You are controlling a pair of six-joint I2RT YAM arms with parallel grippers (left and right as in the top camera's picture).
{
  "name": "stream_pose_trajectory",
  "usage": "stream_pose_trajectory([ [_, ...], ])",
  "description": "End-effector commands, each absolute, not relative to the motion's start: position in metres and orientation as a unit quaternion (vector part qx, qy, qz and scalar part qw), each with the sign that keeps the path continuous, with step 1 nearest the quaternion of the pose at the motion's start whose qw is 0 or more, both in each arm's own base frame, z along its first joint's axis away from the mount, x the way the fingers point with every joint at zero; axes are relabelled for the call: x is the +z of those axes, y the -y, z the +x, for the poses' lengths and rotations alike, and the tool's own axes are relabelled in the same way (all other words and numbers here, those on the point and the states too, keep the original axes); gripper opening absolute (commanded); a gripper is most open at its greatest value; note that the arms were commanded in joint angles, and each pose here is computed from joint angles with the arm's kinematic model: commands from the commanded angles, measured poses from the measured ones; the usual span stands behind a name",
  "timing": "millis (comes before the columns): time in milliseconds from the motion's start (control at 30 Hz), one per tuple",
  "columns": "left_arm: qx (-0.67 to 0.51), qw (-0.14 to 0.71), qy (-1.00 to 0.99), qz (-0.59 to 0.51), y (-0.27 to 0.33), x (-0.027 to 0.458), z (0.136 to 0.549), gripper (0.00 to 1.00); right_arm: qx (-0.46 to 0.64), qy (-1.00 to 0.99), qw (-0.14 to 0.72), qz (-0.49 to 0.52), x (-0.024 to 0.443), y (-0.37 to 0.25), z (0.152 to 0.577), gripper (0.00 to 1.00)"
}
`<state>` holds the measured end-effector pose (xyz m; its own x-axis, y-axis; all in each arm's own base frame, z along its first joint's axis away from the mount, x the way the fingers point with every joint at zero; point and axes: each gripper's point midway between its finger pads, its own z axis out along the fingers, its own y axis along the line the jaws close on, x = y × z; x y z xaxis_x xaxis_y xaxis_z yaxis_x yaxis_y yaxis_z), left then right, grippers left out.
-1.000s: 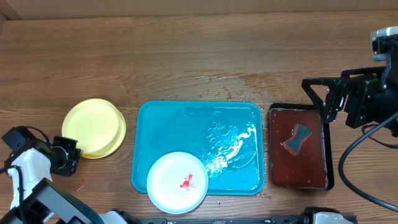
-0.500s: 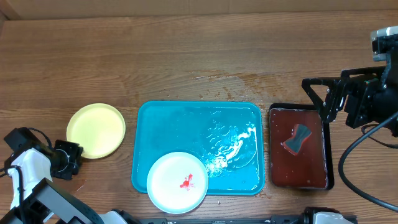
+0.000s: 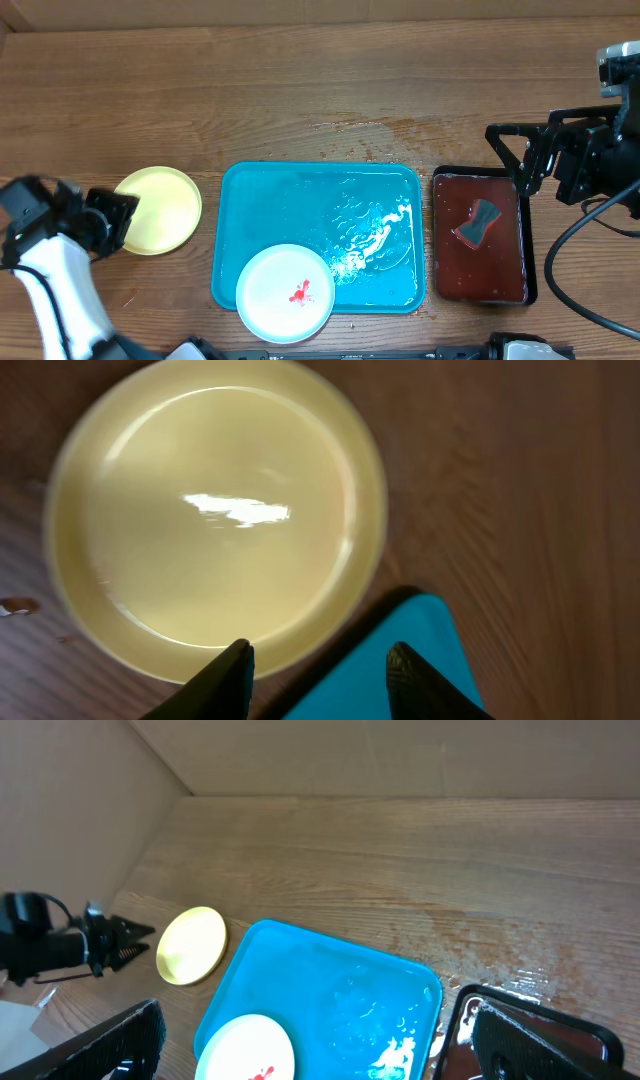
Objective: Clean dirty plates on tray and stack at the side
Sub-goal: 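Reach the left gripper to the white plate and grasp its rim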
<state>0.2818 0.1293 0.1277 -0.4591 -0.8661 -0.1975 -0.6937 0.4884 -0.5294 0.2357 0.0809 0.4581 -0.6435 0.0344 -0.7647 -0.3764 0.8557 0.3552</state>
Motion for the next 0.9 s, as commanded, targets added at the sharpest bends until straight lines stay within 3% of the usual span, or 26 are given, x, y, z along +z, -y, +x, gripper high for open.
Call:
stream_pose_trajectory([
  [0, -0.187, 0.283, -0.875, -0.346, -0.089, 0.17, 0.295, 0.47, 0.25, -0.863, 0.425, -0.108, 0.466, -0.083, 0.232, 1.0],
  [167, -0.174, 0.246, -0.928, -0.219, -0.024, 0.166, 0.287, 0.53, 0.25, -0.863, 0.426, -0.108, 0.466, -0.083, 0.233, 1.0],
  [467, -0.075, 0.048, -0.994, -0.07, 0.043, 0.101, 0.236, 0.59, 0.251, -0.866, 0.42, -0.106, 0.464, -0.083, 0.231, 1.0],
  [867, -0.006, -0.107, -0.993, -0.055, 0.044, 0.047, 0.207, 0.6, 0.252, -0.871, 0.409, -0.104, 0.46, -0.083, 0.227, 1.0],
])
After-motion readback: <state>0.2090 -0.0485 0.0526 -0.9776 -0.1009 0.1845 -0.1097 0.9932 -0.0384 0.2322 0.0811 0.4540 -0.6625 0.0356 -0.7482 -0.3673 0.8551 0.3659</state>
